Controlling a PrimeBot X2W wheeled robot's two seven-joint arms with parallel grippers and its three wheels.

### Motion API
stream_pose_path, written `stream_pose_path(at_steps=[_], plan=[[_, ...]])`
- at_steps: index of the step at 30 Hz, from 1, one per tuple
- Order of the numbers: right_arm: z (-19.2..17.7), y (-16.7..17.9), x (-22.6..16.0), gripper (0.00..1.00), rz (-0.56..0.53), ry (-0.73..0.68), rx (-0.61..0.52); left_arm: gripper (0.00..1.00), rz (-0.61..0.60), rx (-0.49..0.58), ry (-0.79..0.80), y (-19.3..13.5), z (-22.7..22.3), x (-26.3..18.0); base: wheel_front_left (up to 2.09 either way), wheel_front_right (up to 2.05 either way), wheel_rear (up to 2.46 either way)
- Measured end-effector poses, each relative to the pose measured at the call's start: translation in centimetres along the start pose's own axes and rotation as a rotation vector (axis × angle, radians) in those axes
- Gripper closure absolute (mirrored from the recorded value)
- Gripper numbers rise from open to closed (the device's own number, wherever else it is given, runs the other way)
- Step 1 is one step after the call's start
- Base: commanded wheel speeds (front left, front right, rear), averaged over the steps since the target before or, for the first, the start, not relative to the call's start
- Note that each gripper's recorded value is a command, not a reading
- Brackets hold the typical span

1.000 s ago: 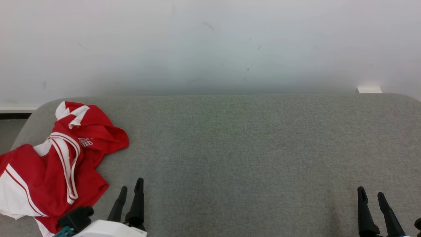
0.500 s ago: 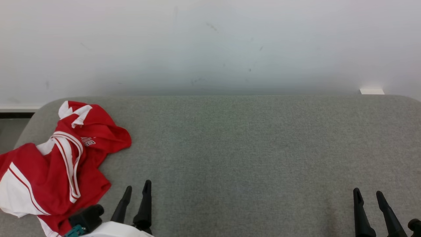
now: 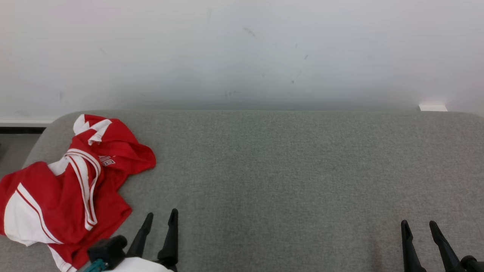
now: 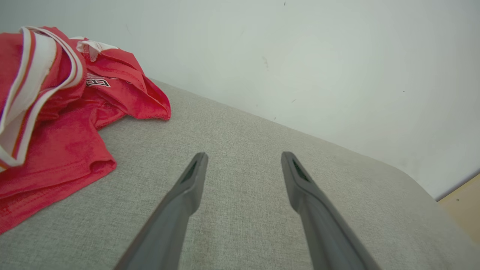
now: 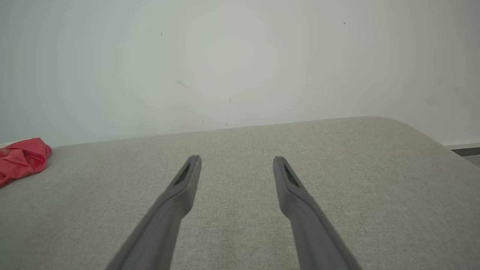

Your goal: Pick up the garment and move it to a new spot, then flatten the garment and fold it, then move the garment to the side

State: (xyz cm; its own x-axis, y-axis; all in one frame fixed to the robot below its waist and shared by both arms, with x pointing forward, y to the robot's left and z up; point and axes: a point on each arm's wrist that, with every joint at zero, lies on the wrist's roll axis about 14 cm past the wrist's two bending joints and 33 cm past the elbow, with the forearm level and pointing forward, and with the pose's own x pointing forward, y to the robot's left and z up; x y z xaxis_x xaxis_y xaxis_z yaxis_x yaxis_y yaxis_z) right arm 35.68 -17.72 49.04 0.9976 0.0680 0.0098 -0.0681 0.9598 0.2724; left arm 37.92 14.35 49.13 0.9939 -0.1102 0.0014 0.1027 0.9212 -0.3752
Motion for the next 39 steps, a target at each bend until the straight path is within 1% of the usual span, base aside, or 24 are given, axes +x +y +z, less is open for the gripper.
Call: stream_pose_path(at_steps=[10, 28, 34, 39], plan=[[-0.1, 0.2, -0.2, 0.0, 0.009, -0.006, -0.059, 0.0, -0.02, 0.085, -0.005, -0.3, -0.1, -0.1, 0.0, 0.0, 0.0], [-0.3, -1.1, -0.8, 0.0, -0.027, -0.015, -0.133, 0.0, -0.065, 0.214, 0.007, -1.1, -1.0, -0.4, 0.0, 0.0, 0.0], [-0.5, -1.4, -1.0, 0.0, -0.035, -0.008, -0.149, 0.0, -0.075, 0.237, 0.007, -1.3, -1.2, -0.3, 0.0, 0.0, 0.0], [-0.7, -1.5, -1.1, 0.0, -0.04, -0.004, -0.147, 0.0, -0.077, 0.236, 0.009, -1.3, -1.2, -0.3, 0.0, 0.0, 0.0]])
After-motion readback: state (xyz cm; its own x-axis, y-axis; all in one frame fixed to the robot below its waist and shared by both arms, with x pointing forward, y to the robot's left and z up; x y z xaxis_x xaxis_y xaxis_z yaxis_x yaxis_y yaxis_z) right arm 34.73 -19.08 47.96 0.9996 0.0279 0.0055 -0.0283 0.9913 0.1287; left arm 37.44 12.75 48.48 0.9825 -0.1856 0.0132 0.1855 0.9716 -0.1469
